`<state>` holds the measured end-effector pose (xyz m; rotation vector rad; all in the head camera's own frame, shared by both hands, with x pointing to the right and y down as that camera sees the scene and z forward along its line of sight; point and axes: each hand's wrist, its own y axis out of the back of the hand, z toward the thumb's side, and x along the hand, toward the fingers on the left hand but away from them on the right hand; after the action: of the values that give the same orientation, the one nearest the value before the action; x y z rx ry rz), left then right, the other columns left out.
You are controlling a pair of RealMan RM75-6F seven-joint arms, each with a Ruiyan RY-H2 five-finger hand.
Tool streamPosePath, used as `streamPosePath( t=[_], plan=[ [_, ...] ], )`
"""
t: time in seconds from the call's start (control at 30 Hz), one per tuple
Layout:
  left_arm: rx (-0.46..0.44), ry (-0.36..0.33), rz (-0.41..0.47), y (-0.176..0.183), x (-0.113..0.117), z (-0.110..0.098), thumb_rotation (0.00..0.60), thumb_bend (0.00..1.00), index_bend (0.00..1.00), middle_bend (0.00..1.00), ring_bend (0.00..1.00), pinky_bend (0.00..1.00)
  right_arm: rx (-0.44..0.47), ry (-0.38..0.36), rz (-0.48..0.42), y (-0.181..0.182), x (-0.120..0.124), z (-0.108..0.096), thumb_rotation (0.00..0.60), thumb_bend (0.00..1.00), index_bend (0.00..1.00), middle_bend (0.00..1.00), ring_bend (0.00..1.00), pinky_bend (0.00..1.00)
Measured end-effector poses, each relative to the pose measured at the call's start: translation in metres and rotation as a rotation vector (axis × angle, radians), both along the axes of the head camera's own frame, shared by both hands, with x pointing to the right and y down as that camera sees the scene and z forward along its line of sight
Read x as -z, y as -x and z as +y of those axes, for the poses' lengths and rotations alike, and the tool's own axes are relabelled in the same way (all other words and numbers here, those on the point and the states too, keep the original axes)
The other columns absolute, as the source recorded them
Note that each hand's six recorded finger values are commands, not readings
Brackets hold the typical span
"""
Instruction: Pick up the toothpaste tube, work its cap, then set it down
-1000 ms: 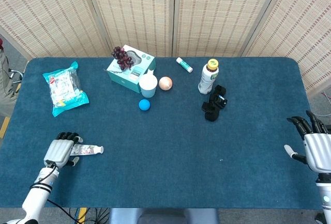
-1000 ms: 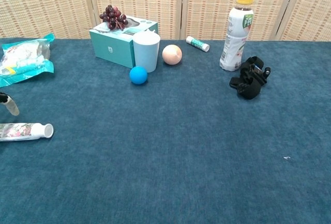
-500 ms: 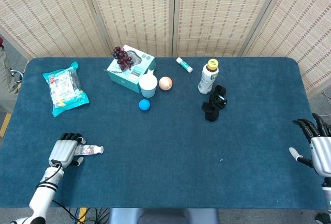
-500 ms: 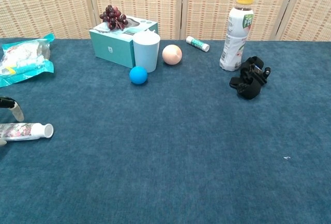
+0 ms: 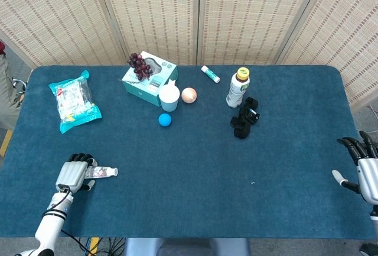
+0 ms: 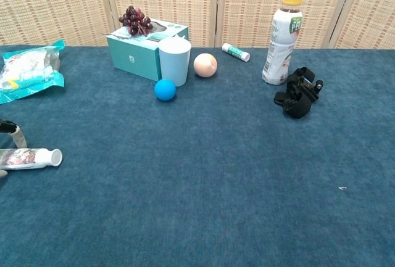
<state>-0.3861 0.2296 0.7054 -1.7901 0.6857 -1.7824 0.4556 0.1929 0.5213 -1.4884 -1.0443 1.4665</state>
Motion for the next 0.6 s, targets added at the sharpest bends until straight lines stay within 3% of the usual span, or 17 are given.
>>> streamPosePath(
  t=[0.37, 0.6],
  plan=[
    [0.029, -0.007, 0.023, 0.0031, -0.0076, 0.0003, 0.600, 0.25, 0.40, 0.26, 0.15, 0.07, -0.004, 0.000, 0.002, 0.0008, 0.0025, 0.0020, 0.600, 0.13, 0.24, 0.25, 0.16, 0.18],
    [0.039, -0.046, 0.057, 0.0016, -0.0084, -0.0046, 0.600, 0.25, 0.47, 0.36, 0.26, 0.13, -0.004, 0.003, 0.003, 0.0017, 0.0038, 0.0029, 0.600, 0.13, 0.24, 0.25, 0.16, 0.18]
  ],
)
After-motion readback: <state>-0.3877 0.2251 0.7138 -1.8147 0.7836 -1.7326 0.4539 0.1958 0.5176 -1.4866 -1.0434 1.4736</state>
